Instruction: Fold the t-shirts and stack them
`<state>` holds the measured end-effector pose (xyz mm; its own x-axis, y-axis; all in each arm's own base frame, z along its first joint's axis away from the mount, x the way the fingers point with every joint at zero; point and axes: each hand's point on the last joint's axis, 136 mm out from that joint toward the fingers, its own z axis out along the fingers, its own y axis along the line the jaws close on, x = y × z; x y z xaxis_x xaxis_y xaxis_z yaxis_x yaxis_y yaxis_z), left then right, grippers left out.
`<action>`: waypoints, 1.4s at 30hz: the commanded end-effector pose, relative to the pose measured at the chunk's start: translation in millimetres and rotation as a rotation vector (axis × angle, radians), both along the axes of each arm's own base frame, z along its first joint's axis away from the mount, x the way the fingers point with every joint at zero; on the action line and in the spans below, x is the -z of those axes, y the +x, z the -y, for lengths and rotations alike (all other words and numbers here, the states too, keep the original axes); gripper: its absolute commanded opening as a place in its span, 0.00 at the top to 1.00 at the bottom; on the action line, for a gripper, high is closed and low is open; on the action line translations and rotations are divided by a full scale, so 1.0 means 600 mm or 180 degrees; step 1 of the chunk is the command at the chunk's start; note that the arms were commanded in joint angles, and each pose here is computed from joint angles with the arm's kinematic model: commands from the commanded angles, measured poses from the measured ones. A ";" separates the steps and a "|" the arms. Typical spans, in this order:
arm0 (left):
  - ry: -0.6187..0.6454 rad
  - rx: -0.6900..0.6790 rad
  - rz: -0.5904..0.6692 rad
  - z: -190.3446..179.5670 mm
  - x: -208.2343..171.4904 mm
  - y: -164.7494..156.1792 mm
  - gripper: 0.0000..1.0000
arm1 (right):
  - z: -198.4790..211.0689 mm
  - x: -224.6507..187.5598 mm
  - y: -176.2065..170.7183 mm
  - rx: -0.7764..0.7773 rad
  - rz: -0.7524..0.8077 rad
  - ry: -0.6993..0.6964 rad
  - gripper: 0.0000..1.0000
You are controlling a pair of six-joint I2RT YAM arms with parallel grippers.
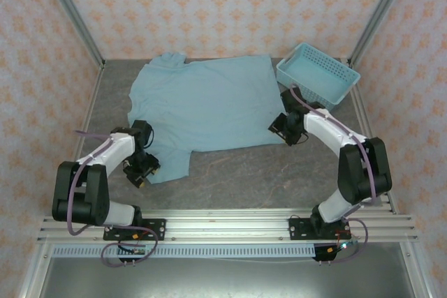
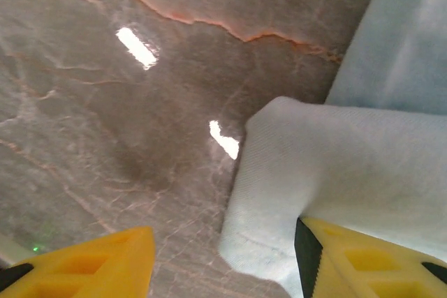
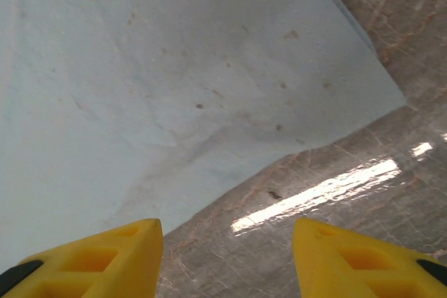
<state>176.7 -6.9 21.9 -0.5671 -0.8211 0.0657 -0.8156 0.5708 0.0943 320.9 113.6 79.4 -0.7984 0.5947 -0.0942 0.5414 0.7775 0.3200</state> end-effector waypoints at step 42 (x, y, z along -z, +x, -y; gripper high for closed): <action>0.0089 -0.0370 0.0481 0.003 -0.047 -0.055 1.00 | 0.071 0.084 -0.073 0.1353 -0.0462 0.0141 0.54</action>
